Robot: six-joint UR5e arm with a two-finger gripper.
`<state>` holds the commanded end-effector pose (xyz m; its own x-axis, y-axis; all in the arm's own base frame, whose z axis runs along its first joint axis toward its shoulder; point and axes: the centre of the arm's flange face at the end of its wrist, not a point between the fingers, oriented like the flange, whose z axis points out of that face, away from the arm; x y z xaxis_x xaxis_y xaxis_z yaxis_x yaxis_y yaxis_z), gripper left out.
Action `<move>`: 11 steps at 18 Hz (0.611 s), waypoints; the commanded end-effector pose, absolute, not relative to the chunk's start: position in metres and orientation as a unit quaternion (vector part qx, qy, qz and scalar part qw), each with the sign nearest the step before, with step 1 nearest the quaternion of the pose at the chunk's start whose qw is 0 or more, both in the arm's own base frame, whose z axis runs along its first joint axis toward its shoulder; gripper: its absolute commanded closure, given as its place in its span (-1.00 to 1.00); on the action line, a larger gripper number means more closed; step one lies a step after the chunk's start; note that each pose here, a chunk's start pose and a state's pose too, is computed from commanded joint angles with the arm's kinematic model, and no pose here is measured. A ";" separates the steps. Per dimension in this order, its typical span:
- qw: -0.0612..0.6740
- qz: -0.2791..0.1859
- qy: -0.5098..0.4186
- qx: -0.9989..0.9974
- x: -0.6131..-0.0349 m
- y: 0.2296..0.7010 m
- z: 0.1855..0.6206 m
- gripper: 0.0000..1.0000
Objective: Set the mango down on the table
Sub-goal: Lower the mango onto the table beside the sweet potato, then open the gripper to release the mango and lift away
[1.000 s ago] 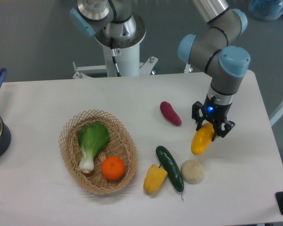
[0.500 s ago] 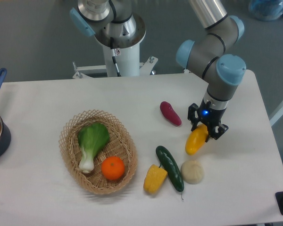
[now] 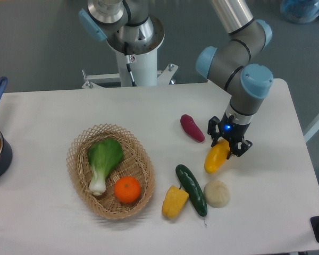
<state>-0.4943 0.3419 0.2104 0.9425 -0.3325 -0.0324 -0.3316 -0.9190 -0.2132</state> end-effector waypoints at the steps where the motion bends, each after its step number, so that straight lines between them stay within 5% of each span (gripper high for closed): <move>1: 0.108 -0.002 0.169 -0.980 -0.494 0.342 0.210 0.08; 6: 0.109 -0.002 0.170 -0.979 -0.495 0.342 0.211 -0.08; 7: 0.109 -0.001 0.170 -0.979 -0.495 0.341 0.211 -0.22; 9: 0.110 0.003 0.173 -0.979 -0.497 0.342 0.214 -0.92; 11: 0.110 0.001 0.169 -0.979 -0.495 0.341 0.213 -1.00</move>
